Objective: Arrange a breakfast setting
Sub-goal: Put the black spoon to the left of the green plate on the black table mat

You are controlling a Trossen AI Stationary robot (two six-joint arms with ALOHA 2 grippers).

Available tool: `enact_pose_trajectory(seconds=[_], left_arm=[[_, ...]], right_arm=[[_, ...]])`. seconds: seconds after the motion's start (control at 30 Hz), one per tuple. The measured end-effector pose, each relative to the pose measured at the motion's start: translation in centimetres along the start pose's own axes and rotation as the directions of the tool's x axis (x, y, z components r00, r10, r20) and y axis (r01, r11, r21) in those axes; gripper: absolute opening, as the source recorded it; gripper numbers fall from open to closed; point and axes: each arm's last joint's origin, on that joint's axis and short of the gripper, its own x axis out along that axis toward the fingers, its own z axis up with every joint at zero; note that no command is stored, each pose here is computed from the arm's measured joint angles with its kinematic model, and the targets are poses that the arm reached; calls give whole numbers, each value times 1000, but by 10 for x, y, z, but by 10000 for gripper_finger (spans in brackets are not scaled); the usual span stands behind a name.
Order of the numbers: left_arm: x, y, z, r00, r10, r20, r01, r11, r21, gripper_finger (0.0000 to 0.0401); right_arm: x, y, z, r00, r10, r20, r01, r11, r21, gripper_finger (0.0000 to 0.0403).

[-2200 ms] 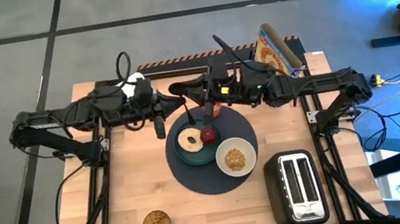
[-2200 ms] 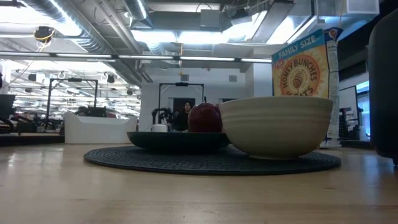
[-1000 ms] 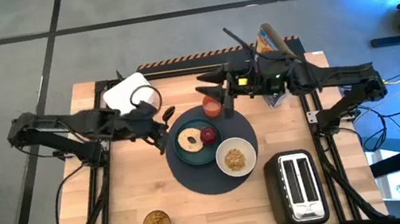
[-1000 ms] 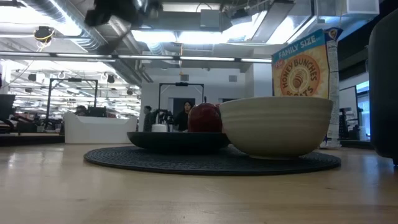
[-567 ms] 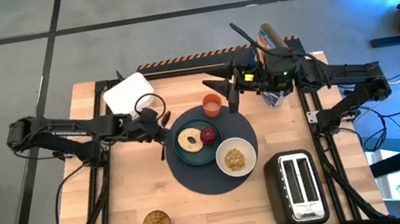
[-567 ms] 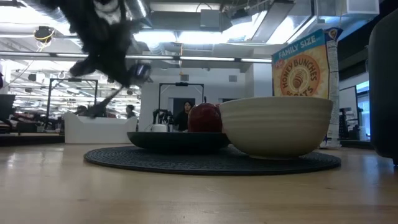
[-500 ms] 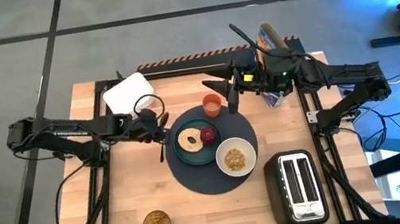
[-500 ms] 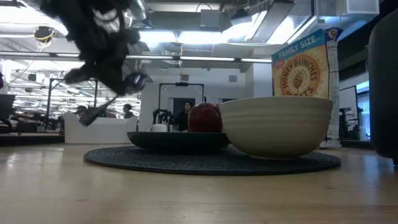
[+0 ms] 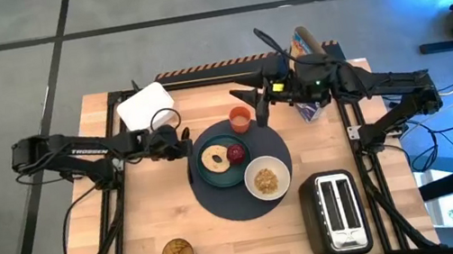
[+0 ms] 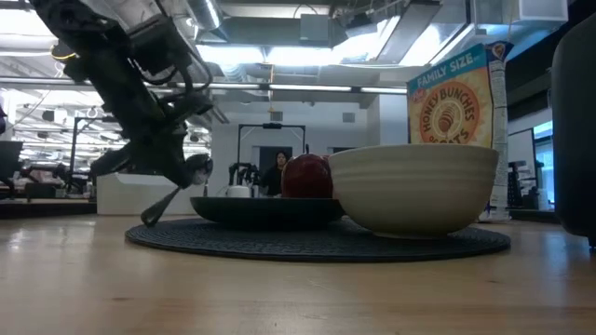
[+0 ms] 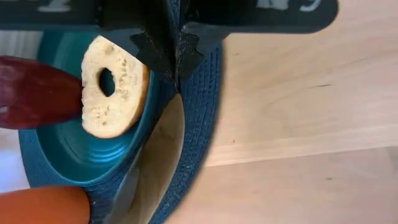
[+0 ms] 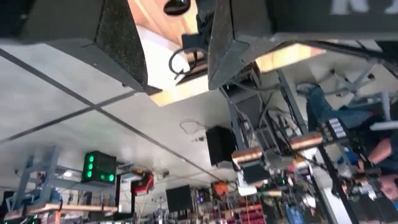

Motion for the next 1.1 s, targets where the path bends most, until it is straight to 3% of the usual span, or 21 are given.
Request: enact_pose_trajectory(seconds=[0.43,0.7,1.1], left_arm=[[23,-1,-5,998,9,-58,-10,1000,-19,12],[20,-5,-3,997,-49,-55,46,997,-54,17],[18,-5,-17,988,-31,-154,20,997,-69,10]], right_arm=[[0,-2,-7,997,-42,-65,43,999,6,159],[0,-2,-8,996,-44,-73,44,999,4,159],[0,-3,-9,996,-44,-82,45,999,13,159]])
